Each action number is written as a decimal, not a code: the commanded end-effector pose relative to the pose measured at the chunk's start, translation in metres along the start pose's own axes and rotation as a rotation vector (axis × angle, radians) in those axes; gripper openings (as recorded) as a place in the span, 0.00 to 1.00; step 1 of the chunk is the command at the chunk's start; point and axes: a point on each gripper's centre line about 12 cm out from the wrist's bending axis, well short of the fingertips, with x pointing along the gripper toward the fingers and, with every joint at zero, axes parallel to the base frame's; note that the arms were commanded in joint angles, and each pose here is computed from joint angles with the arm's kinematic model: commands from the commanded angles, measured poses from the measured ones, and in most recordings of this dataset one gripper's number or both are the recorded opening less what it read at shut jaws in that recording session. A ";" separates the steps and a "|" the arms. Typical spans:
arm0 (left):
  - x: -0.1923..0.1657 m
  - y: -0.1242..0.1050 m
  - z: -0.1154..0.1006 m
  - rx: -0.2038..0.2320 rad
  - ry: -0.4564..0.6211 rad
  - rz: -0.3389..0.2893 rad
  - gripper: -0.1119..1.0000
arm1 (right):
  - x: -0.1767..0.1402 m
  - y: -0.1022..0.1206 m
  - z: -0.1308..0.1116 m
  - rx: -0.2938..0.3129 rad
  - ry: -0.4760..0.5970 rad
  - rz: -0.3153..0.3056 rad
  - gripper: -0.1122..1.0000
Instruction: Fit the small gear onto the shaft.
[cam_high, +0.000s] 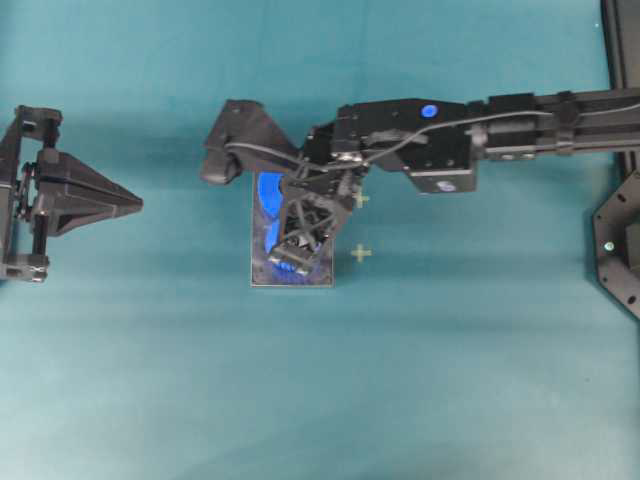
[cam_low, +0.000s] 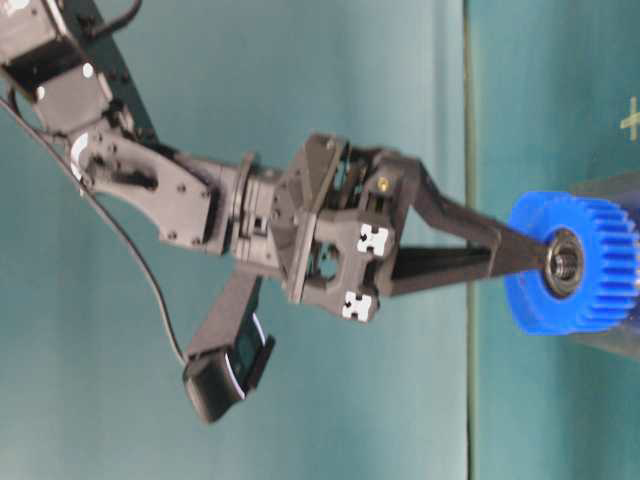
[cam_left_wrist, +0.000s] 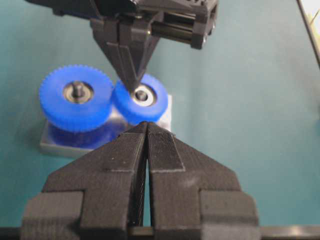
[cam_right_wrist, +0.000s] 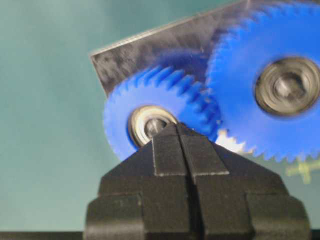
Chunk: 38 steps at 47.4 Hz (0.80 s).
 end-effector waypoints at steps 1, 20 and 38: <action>0.000 -0.001 0.007 0.000 -0.020 -0.003 0.10 | -0.014 -0.004 0.001 0.020 -0.030 -0.003 0.08; 0.000 -0.001 0.007 0.002 -0.023 -0.003 0.10 | -0.026 0.005 0.032 0.007 -0.149 0.027 0.08; 0.000 -0.001 0.005 0.000 -0.018 -0.003 0.10 | -0.011 0.001 0.022 0.015 -0.075 0.007 0.08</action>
